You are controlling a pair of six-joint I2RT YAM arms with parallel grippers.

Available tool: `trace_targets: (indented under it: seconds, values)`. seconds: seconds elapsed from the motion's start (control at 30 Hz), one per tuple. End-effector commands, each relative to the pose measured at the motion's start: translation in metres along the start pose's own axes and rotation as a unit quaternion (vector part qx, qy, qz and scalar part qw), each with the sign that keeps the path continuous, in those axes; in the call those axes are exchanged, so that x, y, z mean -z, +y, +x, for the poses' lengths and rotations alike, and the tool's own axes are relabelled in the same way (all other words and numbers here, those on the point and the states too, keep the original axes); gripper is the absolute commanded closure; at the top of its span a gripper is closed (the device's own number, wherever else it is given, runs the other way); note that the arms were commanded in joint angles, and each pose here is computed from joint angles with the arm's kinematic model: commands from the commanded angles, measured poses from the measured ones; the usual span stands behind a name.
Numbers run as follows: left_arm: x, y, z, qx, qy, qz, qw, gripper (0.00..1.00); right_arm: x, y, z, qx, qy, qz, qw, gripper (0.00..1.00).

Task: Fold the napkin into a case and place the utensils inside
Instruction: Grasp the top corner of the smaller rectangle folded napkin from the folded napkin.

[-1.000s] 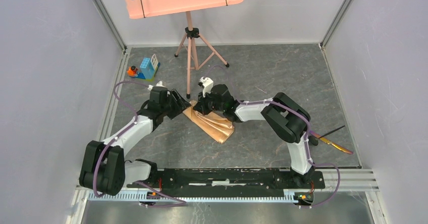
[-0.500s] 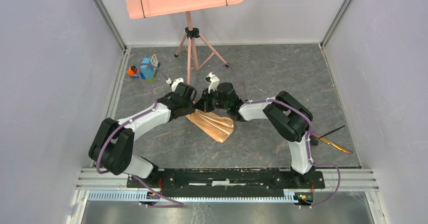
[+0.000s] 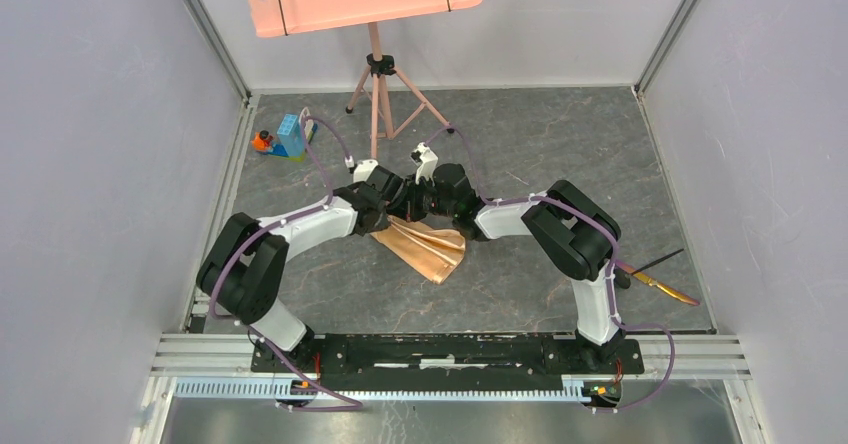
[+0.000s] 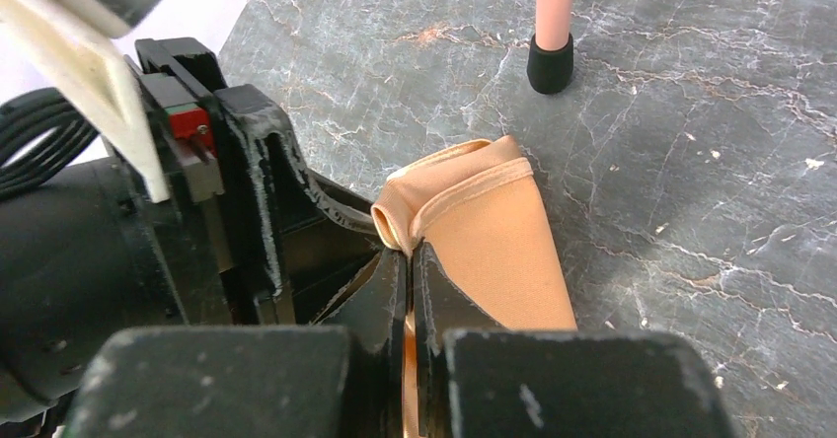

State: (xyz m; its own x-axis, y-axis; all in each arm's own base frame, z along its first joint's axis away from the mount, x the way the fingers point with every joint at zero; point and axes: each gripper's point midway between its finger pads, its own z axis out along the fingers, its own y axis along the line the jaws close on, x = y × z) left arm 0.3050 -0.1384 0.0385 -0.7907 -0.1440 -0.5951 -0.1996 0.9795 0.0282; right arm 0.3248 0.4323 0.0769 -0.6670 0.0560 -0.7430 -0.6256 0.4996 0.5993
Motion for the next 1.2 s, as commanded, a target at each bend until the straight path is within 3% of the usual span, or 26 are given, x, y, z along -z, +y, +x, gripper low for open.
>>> trace_targets:
  seconds: [0.0,0.23,0.47,0.63,0.77,0.93,1.17]
  values:
    - [0.001,-0.002,-0.018,-0.018,-0.028,-0.015,0.999,0.63,0.006,0.018,-0.025,0.013,-0.035,-0.025,0.999,1.0]
    - [-0.001,-0.006,-0.023,-0.021,-0.036,-0.013,0.999,0.65,0.006,0.016,-0.023,0.018,-0.03,-0.022,0.999,1.0]
    - [-0.003,-0.013,-0.028,-0.025,-0.041,0.0,0.999,0.74,0.005,0.015,-0.019,0.028,-0.023,-0.014,0.999,1.0]
    - [0.002,-0.008,-0.03,-0.019,-0.061,0.006,0.998,0.91,0.001,0.011,-0.012,0.053,-0.007,0.009,0.999,1.0]
    - [0.007,-0.012,-0.029,0.014,-0.089,0.082,0.993,0.98,-0.005,0.01,0.003,0.118,0.026,0.058,0.991,1.0]
    - [0.014,-0.016,-0.031,0.068,-0.128,0.181,0.973,0.98,-0.016,0.012,0.018,0.157,0.046,0.096,0.982,1.0]
    - [0.021,-0.014,-0.031,0.1,-0.151,0.236,0.955,0.98,-0.026,0.007,0.038,0.195,0.084,0.12,0.97,1.0]
